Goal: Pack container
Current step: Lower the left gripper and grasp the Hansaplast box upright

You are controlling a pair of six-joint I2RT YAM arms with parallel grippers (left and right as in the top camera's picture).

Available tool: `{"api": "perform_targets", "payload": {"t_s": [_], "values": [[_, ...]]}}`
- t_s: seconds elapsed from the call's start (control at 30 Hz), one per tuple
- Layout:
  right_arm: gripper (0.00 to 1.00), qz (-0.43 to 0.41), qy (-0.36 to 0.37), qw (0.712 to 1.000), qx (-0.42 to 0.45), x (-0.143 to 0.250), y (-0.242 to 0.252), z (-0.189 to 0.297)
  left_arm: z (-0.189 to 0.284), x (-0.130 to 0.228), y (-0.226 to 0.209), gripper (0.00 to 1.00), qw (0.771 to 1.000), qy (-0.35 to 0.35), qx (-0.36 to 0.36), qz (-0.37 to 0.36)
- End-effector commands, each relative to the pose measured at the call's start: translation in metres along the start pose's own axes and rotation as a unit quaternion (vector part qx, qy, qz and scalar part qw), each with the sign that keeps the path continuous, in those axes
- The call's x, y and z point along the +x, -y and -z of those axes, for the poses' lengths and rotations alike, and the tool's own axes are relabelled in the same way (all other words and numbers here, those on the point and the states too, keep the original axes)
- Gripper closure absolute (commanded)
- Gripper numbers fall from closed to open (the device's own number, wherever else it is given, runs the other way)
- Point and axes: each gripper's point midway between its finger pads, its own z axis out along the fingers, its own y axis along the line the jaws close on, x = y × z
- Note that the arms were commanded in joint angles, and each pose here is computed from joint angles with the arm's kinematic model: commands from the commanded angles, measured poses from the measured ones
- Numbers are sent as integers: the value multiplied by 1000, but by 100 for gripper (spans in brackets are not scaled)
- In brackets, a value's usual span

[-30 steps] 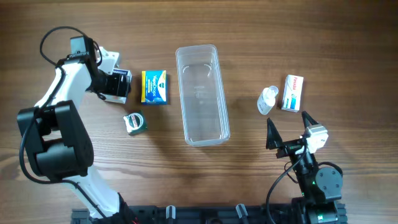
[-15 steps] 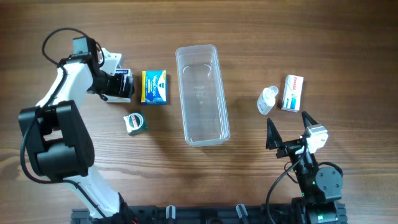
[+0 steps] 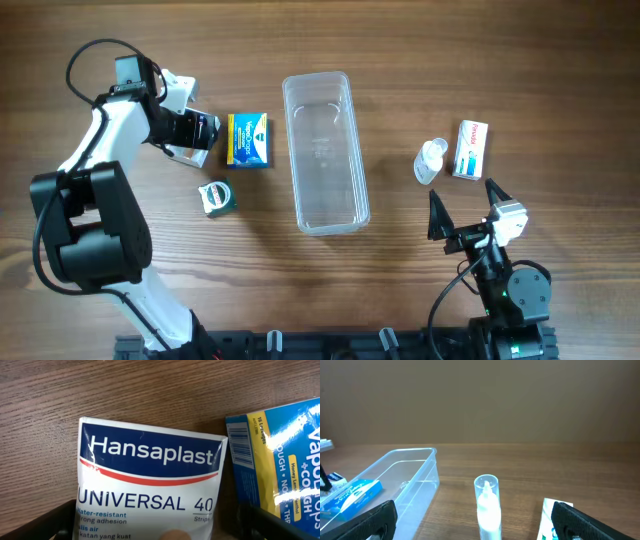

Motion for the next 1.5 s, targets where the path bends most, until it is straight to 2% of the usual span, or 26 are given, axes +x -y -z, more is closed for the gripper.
{"api": "perform_targets", "payload": {"t_s": [0.0, 0.27, 0.47, 0.57, 0.8, 0.97, 1.1, 1.17, 1.47], "values": [[0, 9, 0, 1000, -6, 0, -2, 0, -5, -1, -2, 1, 1000, -4, -5, 1], [0, 9, 0, 1000, -6, 0, -2, 0, -5, 1, -8, 2, 1000, -10, -22, -3], [0, 9, 0, 1000, -6, 0, -2, 0, -6, 2, -8, 9, 1000, -11, -21, -2], [0, 9, 0, 1000, -6, 0, -2, 0, -12, 7, -8, 0, 1000, -21, -18, 0], [0, 9, 0, 1000, -6, 0, -2, 0, -19, 12, -13, 1, 999, -34, -28, -12], [0, 9, 0, 1000, -6, 0, -2, 0, -19, 13, -17, 9, 998, -37, -40, -12], [0, 9, 0, 1000, -6, 0, -2, 0, -19, 13, -17, 23, 998, -37, -40, -12], [0, 9, 0, 1000, -6, 0, -2, 0, -18, 13, -17, 27, 998, -36, -40, -11], [0, 9, 0, 1000, -6, 0, -2, 0, 9, -9, -17, 27, 998, 9, -55, -3]]}}
